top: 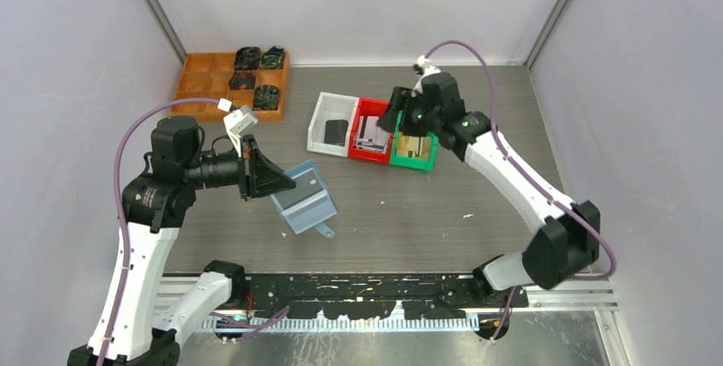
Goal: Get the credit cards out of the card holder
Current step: Place the credit card in the storage box, then remove the credit card from the card holder.
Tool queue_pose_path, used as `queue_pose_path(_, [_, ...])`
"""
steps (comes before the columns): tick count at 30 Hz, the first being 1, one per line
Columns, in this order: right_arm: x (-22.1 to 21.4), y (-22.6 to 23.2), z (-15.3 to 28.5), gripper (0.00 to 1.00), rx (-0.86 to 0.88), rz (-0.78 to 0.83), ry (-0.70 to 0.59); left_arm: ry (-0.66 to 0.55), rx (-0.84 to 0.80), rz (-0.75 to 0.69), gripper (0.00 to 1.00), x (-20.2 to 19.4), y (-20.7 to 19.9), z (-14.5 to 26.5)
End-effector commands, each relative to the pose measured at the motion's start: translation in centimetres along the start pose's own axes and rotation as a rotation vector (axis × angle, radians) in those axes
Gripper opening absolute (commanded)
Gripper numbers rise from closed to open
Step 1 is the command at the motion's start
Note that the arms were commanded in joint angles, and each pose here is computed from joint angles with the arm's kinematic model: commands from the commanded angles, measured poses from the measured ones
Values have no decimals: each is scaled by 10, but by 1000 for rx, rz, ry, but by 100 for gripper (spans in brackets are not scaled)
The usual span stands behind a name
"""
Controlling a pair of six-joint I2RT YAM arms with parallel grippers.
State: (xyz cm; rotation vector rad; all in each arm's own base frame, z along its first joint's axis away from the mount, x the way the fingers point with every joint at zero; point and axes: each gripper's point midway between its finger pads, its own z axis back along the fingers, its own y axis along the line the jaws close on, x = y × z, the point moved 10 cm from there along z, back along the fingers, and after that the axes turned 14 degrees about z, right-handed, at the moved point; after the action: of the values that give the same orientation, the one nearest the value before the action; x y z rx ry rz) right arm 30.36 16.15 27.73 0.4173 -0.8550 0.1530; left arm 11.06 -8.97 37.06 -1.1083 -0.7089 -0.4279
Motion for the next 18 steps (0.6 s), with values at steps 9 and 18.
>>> queue_pose_path(9, [-29,106,94,79,758,104,-136,-16,-82,-169,0,4,-17,9])
queue_pose_path(18, [-60,142,122,80,1051,95,-118,-20,-140,-192,0,6,-25,11])
